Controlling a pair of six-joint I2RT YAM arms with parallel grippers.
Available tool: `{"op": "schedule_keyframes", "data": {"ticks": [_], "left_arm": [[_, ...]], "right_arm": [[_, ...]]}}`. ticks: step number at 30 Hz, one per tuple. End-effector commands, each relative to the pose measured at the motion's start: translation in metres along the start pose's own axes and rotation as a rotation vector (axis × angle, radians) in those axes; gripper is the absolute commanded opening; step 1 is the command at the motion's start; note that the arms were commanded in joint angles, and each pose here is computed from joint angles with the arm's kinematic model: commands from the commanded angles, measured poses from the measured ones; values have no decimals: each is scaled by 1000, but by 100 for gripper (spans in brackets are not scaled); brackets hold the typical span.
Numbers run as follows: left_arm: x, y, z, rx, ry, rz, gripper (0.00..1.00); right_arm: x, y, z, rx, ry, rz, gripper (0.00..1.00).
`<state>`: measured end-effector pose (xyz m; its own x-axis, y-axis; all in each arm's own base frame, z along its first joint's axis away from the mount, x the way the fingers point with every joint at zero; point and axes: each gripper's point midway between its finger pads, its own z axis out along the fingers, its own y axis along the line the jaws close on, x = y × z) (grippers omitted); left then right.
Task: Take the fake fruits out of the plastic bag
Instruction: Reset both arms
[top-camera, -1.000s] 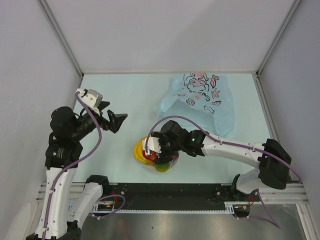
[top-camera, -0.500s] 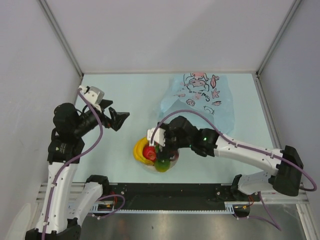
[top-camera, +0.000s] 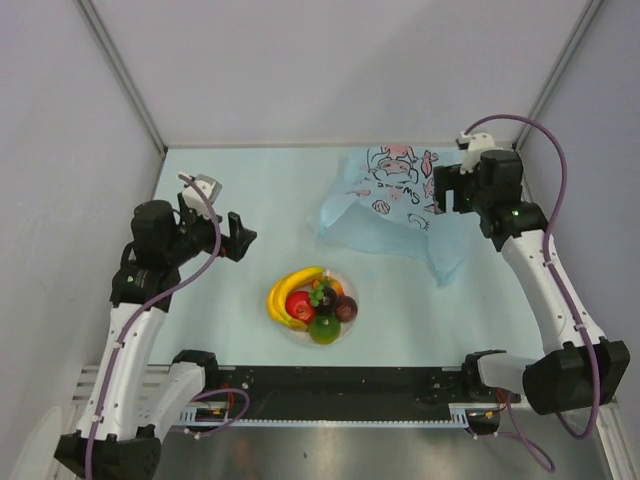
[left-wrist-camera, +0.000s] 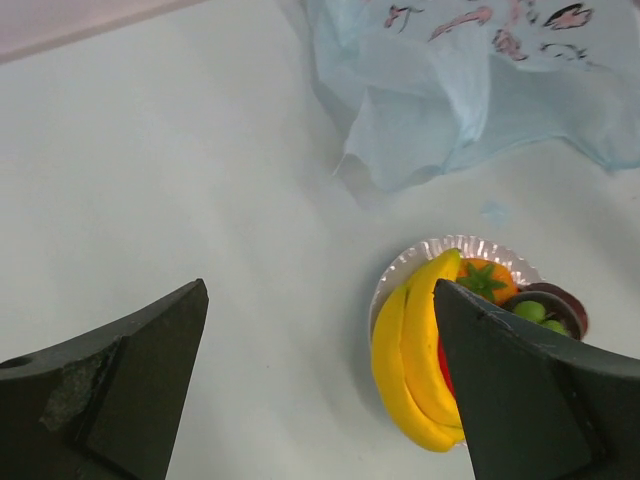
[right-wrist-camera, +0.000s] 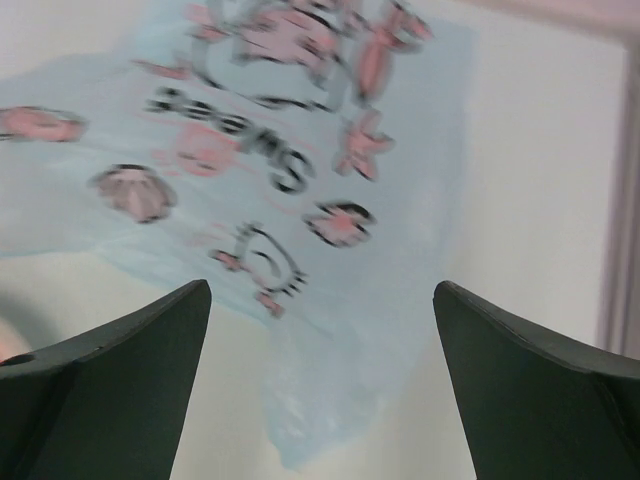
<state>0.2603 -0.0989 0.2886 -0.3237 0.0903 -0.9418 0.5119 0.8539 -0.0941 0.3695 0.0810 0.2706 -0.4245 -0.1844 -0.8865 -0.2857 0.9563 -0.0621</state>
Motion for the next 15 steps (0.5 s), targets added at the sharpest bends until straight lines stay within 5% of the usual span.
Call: {"op": "schedule_keyframes", "data": {"ticks": [1, 15], "left_arm": [[24, 29, 8, -132, 58, -13, 100], [80, 40, 9, -209, 98, -150, 100]], "right_arm": [[42, -52, -28, 257, 172, 176, 99], [84, -57, -64, 251, 172, 331, 100]]}}
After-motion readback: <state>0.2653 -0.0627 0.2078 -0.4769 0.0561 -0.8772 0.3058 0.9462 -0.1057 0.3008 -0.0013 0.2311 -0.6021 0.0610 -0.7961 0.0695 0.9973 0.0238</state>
